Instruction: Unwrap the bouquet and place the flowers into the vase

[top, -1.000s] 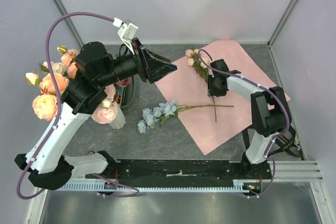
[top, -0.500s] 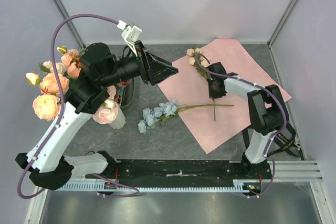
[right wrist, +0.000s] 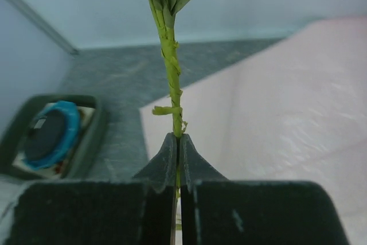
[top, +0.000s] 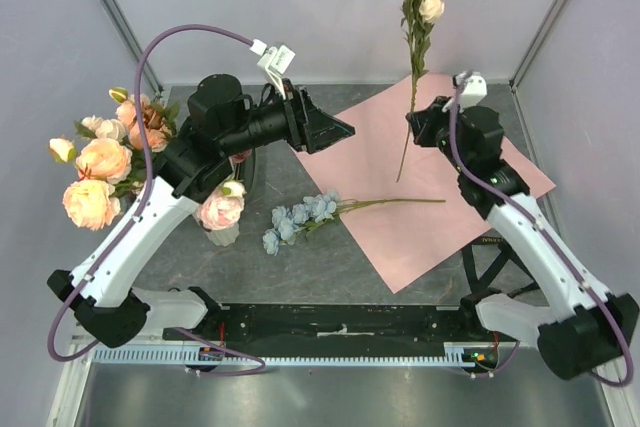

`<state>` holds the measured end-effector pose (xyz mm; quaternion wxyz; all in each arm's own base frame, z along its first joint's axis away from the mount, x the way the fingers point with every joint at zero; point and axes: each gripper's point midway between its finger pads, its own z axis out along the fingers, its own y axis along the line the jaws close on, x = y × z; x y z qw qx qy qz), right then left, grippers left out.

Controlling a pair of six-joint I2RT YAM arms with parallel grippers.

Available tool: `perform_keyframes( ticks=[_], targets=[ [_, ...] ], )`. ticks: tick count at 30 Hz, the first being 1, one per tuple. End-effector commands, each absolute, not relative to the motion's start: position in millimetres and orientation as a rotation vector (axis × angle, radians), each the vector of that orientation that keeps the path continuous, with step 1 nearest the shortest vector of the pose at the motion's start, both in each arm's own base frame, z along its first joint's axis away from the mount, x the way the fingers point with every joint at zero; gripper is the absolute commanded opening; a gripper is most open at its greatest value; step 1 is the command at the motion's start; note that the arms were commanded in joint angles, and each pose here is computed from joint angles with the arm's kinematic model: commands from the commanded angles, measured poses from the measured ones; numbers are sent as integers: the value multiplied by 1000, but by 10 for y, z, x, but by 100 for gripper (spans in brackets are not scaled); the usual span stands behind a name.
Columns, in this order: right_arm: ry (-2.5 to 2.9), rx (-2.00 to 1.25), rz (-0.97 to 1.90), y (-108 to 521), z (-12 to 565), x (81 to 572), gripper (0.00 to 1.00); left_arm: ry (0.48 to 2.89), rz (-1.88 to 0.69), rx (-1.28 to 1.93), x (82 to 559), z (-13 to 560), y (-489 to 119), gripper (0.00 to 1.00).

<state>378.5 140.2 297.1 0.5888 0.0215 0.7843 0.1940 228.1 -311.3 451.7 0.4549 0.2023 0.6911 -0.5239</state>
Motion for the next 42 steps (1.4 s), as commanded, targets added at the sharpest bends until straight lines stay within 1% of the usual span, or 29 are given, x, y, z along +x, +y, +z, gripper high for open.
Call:
perform_keyframes(
  ticks=[1,2,3,4,5,6,8,14,16,18,22,26,28,29,30,32,33,35,36,37,38,39,40,41,42],
  targets=[
    [1541,-77,834,1929,3664,3383,0,1671,-1378,463,2323,4635,-3218,62],
    [1481,-88,871,1962,3849,3273,0,1676,-1384,466,2336,4627,-3241,62],
    [1462,-116,907,2073,3915,3168,0,1670,-1390,469,2340,4656,-3254,62],
    [1447,-133,927,2128,3972,3102,0,1680,-1390,469,2374,4626,-3285,69],
    [1427,-147,942,2162,4040,3038,0,1678,-1390,472,2383,4636,-3294,71],
    [1414,-175,970,2256,4095,2949,0,1667,-1385,474,2388,4677,-3290,73],
    [1412,-205,989,2346,4122,2866,0,1672,-1345,458,2455,4682,-3270,73],
    [1399,-267,1034,2527,4176,2645,0,1613,-1242,408,2569,4915,-3116,73],
    [1394,-289,1036,2555,4181,2589,0,1613,-1205,389,2618,4951,-3059,69],
    [1398,-317,1037,2589,4180,2526,0,1618,-1169,347,2698,4979,-2997,68],
    [1397,-383,1017,2647,4171,2436,0,1599,-1178,337,2759,5056,-2996,66],
    [1398,-432,1009,2714,4143,2359,0,1576,-1202,355,2778,5166,-3016,62],
    [1396,-457,1012,2764,4139,2312,0,1559,-1202,361,2799,5218,-3023,58],
    [1396,-471,1003,2776,4120,2306,0,1554,-1207,371,2790,5235,-3029,55],
    [1391,-485,1007,2808,4129,2272,0,1541,-1207,383,2780,5276,-3021,46],
    [1391,-496,1003,2833,4122,2255,0,1526,-1201,390,2764,5314,-3001,42],
    [1382,-512,1003,2855,4138,2229,0,1521,-1189,399,2768,5314,-2991,33],
    [1373,-538,1009,2909,4143,2175,0,1513,-1172,401,2752,5335,-2952,25],
    [1361,-552,1005,2923,4168,2161,0,1502,-1157,418,2751,5343,-2941,10],
    [1361,-564,1001,2946,4170,2165,0,1488,-1150,436,2716,5371,-2924,5],
    [1391,-557,978,2934,4126,2202,9,1461,-1145,451,2642,5450,-2878,3],
    [1395,-538,959,2904,4174,2234,46,1438,-1125,476,2586,5495,-2834,2],
    [1407,-510,933,2866,4175,2282,60,1410,-1118,497,2514,5562,-2793,2],
    [1434,-467,894,2801,4146,2343,70,1351,-1127,543,2298,5731,-2701,2],
    [1442,-380,830,2665,4185,2454,84,1353,-1113,587,2184,5726,-2649,2]
  ],
)
